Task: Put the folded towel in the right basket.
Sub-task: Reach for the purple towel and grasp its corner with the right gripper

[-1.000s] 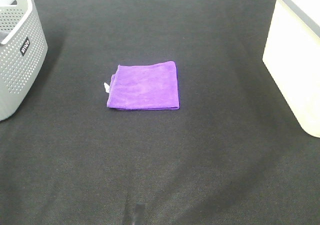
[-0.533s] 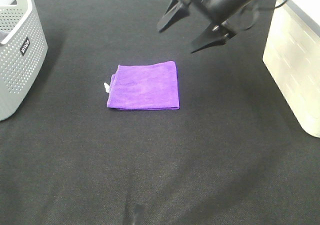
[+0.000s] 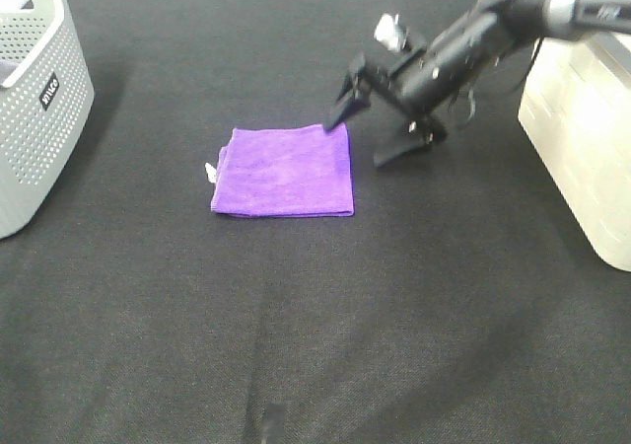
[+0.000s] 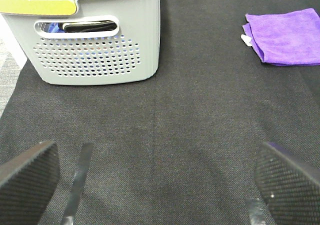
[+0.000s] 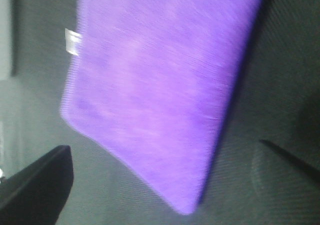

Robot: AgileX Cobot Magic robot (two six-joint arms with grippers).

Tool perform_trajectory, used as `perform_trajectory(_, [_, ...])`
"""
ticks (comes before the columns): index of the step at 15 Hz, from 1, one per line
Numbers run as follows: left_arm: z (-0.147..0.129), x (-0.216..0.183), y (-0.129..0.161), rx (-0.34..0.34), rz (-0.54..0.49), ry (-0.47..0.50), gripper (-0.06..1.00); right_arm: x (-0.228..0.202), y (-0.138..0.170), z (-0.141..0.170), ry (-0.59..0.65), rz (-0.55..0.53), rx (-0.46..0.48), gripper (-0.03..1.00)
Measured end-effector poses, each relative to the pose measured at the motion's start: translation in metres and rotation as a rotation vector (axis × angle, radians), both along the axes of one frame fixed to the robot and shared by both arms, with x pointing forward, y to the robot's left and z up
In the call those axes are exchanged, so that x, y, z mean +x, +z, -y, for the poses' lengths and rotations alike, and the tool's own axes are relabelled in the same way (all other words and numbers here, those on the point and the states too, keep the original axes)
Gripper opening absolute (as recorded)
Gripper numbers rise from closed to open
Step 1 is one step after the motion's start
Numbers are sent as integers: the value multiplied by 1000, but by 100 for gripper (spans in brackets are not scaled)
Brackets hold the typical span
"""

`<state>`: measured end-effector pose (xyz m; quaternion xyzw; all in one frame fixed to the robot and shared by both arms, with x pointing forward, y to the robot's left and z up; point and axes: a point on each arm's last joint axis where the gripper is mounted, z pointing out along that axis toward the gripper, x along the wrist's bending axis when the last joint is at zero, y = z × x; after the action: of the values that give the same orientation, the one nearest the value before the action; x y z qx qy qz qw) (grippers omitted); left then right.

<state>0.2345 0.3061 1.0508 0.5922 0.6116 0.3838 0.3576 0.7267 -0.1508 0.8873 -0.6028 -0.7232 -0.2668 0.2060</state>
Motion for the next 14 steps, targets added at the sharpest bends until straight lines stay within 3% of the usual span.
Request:
perform_trajectory(2, [0,0,0,0,0,0,99,1,-17,1,-10,-25,-14,90])
perform_trajectory(8, [0,0,0,0,0,0,99,2,-29,-9,-27,-35,-8,85])
perform_trajectory(12, [0,0,0,0,0,0,99,-10,-44,-65,-12,-34,40,69])
perform_trajectory(14, [0,0,0,0,0,0,99,-15,-47,-81,5,-14,37,55])
